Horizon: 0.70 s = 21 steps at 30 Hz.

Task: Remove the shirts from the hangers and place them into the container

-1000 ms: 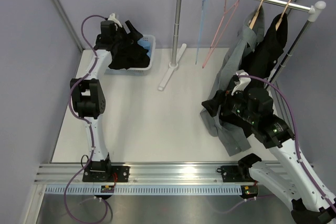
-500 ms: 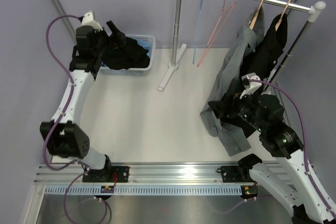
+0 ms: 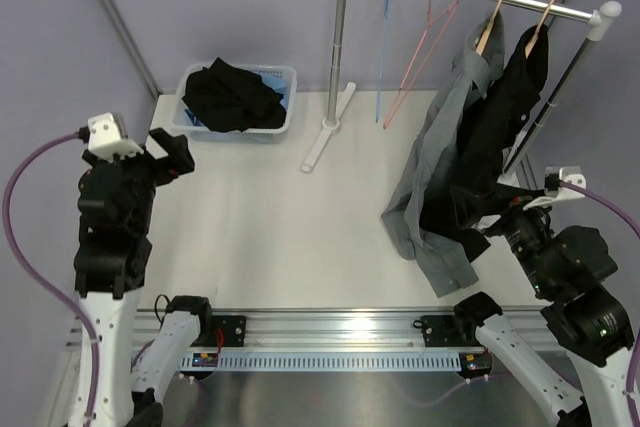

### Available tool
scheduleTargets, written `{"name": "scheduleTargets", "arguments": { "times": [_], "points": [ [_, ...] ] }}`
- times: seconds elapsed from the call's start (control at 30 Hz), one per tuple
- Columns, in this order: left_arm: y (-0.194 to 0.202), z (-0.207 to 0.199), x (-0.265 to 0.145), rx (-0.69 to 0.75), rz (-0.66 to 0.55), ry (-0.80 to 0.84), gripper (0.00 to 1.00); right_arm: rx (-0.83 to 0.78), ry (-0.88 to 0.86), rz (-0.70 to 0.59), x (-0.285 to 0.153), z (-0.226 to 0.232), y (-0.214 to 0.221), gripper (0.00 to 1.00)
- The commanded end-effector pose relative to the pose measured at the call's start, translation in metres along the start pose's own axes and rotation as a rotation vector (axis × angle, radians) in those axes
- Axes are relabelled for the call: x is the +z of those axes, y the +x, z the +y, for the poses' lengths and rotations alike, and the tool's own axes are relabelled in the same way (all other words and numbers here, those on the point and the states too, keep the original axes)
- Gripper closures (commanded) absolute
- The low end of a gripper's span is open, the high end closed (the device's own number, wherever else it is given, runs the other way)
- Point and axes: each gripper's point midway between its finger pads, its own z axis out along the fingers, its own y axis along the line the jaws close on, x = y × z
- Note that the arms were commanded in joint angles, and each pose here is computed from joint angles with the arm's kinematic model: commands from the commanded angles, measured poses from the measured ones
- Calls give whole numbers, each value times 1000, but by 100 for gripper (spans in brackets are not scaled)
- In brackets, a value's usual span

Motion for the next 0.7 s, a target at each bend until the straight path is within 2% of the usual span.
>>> {"name": "scheduleTargets", "arguments": {
  "times": [0.0, 0.17, 0.3, 0.47, 0.67],
  "points": [
    [26, 27, -26, 77, 48, -84, 1, -3, 137, -32, -15, -26, -7, 1],
    [29, 41, -68, 60, -31, -106, 1, -26, 160, -93, -32, -36, -15, 1],
    [39, 47, -87, 60, -34, -107, 1, -48, 190, -133, -43, -45, -20, 1],
    [48, 55, -97, 51, -52, -125, 1, -85, 184, -210, -57, -49, -28, 1],
    [53, 51, -94, 45, -34, -101, 1, -96, 197, -239, -60, -53, -30, 0]
  ]
}}
